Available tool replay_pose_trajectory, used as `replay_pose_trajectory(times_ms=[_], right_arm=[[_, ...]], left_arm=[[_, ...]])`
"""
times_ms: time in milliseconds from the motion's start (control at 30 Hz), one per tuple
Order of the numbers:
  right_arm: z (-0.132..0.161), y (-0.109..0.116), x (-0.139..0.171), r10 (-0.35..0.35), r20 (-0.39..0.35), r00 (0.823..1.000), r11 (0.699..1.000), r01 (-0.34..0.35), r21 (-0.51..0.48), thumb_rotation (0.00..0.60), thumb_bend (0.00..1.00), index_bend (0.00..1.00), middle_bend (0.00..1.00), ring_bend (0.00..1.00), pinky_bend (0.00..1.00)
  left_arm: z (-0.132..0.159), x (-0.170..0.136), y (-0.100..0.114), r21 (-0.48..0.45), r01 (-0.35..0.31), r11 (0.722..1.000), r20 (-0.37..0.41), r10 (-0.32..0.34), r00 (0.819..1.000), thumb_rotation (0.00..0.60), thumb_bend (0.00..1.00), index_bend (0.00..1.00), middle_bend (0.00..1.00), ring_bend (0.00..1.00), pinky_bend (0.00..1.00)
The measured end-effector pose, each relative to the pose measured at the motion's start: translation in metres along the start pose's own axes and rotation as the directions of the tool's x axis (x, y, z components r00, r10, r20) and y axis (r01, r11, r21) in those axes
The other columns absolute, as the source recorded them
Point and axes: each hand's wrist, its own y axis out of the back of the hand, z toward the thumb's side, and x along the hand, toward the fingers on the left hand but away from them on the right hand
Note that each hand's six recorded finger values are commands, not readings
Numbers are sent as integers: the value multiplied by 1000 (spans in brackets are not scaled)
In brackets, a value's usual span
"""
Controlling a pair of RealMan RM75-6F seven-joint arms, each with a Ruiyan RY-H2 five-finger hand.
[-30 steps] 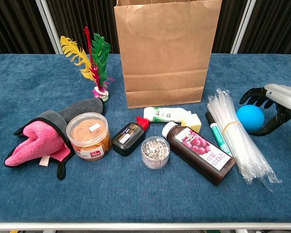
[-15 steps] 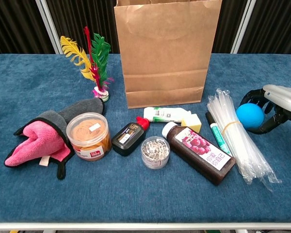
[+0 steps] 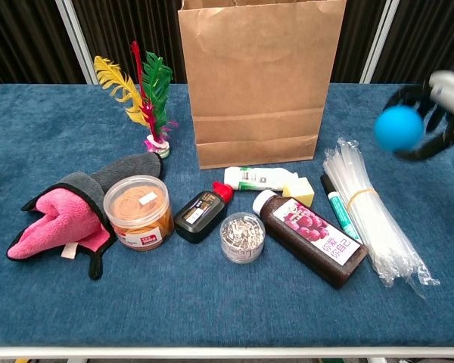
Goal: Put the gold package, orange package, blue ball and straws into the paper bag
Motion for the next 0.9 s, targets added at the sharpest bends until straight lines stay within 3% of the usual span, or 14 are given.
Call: replay_pose_trajectory(times_ms=[167, 300, 367, 500, 633, 767, 900], right_arm=[[35, 76, -7, -189, -76, 979, 982, 190, 2, 600, 219, 448, 431, 374, 410], [72, 129, -21, -319, -137, 938, 946, 324, 18, 600, 218, 448, 431, 373, 410], [89, 141, -27, -349, -163, 923, 933, 359, 36, 600, 217, 448, 431, 373, 410], [123, 146, -46, -366, -205, 908, 922, 383, 50, 600, 217, 448, 430, 373, 410], [143, 134, -72, -353, -201, 914, 928, 369, 47, 600, 158, 406, 381, 324, 343], [156, 116, -95, -322, -186, 928, 942, 334, 38, 600, 21, 120, 192, 70, 81], [171, 102, -104, -285, -206, 936, 957, 290, -6, 600, 0, 33, 127, 2, 12]], left_arm=[[3, 1, 0, -6, -4, 1000, 9, 4, 1000, 600, 239, 242, 231, 151, 238], [4, 2, 2, -1, -7, 1000, 13, 7, 1000, 600, 239, 241, 232, 151, 238], [4, 3, 4, 2, -10, 1000, 13, 10, 1000, 600, 239, 242, 232, 151, 238], [2, 3, 6, 8, -15, 1000, 6, 15, 1000, 600, 238, 241, 232, 151, 238], [0, 4, 6, 14, -15, 1000, -2, 15, 1000, 600, 238, 242, 232, 151, 238], [-3, 5, 9, 22, -18, 1000, -7, 18, 1000, 600, 238, 241, 232, 151, 238], [-5, 5, 11, 25, -20, 999, -13, 20, 1000, 600, 238, 242, 232, 151, 238]])
